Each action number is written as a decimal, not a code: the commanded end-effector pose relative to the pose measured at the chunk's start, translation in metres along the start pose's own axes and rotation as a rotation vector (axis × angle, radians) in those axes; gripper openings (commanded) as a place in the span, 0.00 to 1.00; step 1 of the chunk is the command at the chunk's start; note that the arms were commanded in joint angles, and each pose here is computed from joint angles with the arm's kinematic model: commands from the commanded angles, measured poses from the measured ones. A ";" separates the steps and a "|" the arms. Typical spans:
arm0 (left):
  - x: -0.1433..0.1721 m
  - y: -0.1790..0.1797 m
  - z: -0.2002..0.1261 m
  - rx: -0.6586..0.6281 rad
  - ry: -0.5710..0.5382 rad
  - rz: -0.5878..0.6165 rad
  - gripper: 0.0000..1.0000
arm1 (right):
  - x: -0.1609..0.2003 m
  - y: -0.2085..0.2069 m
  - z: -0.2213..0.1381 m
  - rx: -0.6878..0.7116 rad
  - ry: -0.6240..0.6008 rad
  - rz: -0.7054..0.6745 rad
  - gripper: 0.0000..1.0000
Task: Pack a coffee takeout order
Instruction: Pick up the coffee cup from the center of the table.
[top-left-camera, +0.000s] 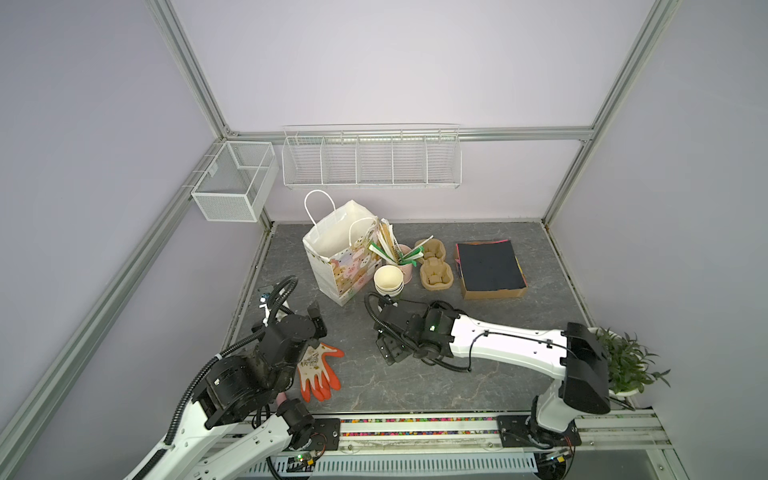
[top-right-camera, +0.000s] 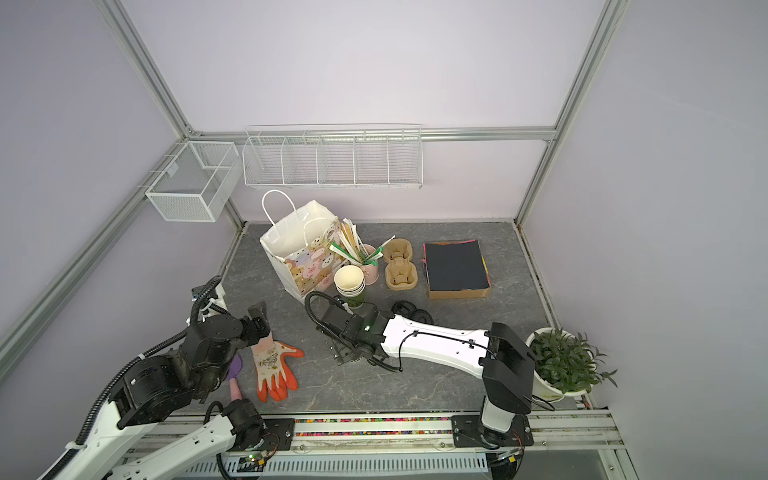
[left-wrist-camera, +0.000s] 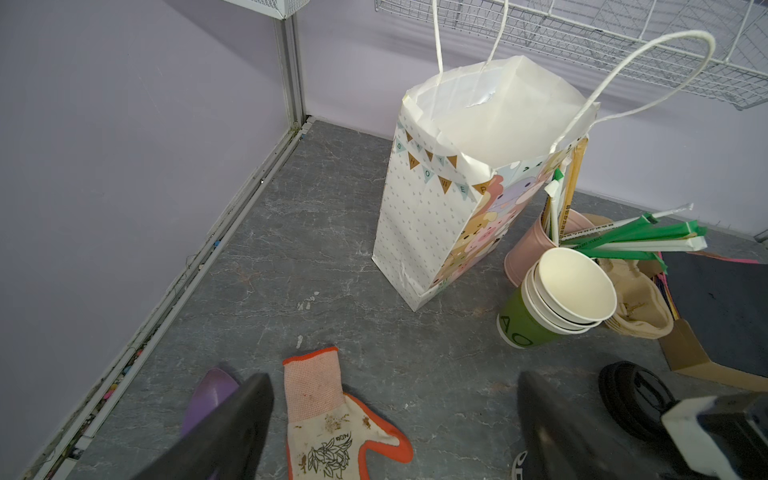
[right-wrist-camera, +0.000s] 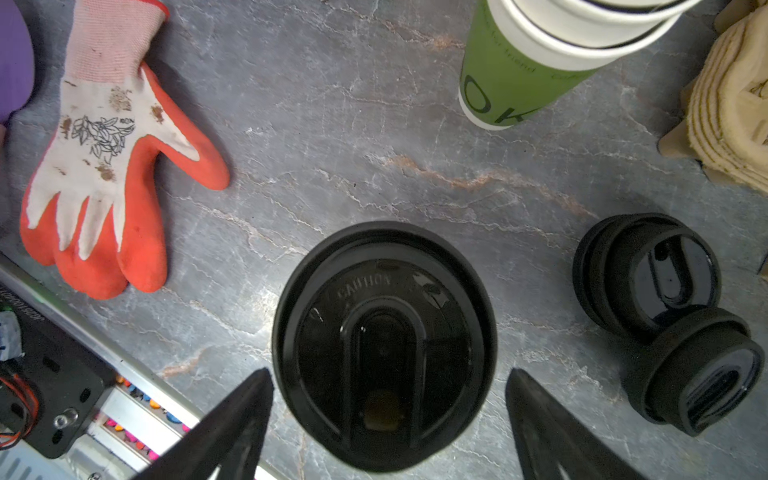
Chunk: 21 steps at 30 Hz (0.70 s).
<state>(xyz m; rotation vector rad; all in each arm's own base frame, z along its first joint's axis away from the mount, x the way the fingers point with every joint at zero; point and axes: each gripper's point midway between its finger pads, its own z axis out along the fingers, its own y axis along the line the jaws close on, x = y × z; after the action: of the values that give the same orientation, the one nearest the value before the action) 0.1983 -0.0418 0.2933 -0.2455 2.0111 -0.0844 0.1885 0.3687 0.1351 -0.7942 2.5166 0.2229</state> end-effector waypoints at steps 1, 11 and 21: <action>0.006 0.011 0.000 -0.041 0.008 0.041 0.92 | -0.004 0.002 0.006 0.001 0.006 -0.008 0.90; 0.006 0.011 0.000 -0.040 0.009 0.044 0.91 | -0.007 0.001 0.011 0.030 0.016 -0.015 0.83; 0.006 0.011 0.000 -0.040 0.009 0.045 0.91 | -0.012 -0.004 -0.007 0.022 -0.015 0.006 0.76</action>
<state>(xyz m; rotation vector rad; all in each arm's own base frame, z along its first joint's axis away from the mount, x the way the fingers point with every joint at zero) 0.1976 -0.0409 0.2933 -0.2456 2.0105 -0.0844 0.1938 0.3788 0.1310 -0.8100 2.5128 0.2063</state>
